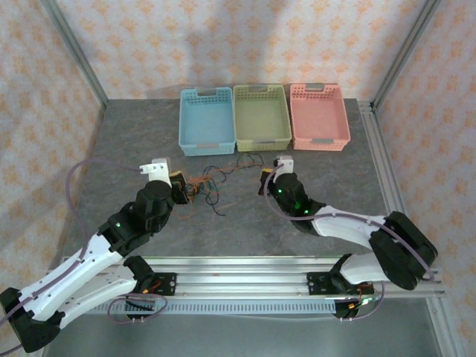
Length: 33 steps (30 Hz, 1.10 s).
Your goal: Untangle the cables
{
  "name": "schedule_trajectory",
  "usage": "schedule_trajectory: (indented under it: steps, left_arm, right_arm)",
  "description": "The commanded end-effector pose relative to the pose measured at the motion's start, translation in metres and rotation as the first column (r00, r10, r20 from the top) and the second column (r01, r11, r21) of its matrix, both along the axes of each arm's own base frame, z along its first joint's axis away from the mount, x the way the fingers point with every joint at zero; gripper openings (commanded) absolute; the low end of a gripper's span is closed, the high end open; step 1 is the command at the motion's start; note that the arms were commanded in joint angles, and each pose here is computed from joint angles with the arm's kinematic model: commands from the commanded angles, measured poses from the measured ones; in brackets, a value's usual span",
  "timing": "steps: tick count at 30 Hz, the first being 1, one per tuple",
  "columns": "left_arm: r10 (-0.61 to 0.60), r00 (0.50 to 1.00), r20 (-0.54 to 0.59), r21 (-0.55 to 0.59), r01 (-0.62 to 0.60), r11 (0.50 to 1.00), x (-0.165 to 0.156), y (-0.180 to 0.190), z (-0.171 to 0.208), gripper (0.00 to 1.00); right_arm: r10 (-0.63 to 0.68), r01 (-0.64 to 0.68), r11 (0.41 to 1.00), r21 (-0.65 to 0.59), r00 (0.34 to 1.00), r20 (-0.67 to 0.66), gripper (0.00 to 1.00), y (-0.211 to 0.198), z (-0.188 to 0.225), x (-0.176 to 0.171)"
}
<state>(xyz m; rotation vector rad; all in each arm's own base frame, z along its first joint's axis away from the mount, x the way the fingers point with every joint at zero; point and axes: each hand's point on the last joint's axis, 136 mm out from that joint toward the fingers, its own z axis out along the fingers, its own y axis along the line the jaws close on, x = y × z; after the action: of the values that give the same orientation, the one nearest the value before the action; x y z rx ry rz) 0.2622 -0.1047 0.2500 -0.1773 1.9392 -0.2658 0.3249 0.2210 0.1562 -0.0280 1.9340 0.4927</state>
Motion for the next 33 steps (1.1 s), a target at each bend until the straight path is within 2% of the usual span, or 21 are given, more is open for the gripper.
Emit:
schedule_trajectory:
  steps: [1,5,8,11,16,23,25,33]
  left_arm:
    - [0.047,0.998,-0.029,0.047,-0.046,0.998,0.000,0.010,-0.007,0.00]
    - [0.036,0.997,-0.069,0.074,-0.031,0.997,0.002,0.007,-0.020,0.00]
    - [0.023,0.994,-0.105,0.097,-0.013,0.995,0.002,0.003,-0.030,0.00]
    - [0.007,0.990,-0.139,0.121,0.010,0.993,0.003,-0.001,-0.041,0.00]
    - [-0.038,0.980,-0.197,0.129,0.064,0.990,0.008,-0.016,-0.054,0.08]
    - [-0.098,0.965,-0.245,0.109,0.128,0.986,0.012,-0.034,-0.067,0.04]
    - [-0.135,0.959,-0.249,0.085,0.160,0.984,0.011,-0.042,-0.069,0.00]
    - [-0.310,0.930,-0.197,-0.046,0.307,0.950,0.009,-0.078,-0.054,0.00]
  right_arm:
    - [-0.192,0.197,0.978,-0.072,0.979,0.071,0.00,-0.043,0.004,0.002]
    - [-0.303,0.312,0.947,-0.070,0.945,0.120,0.00,-0.070,0.014,-0.001]
    - [-0.455,0.466,0.884,-0.027,0.874,0.170,0.00,-0.104,0.025,-0.009]
    - [-0.514,0.522,0.853,0.016,0.833,0.206,0.00,-0.121,0.034,-0.016]
    - [-0.524,0.530,0.848,0.032,0.826,0.208,0.00,-0.124,0.035,-0.018]
    - [-0.517,0.523,0.852,0.029,0.832,0.201,0.00,-0.122,0.032,-0.016]
    - [-0.506,0.511,0.859,0.030,0.840,0.197,0.00,-0.119,0.031,-0.015]
    - [-0.446,0.448,0.893,0.035,0.876,0.182,0.00,-0.105,0.029,-0.012]
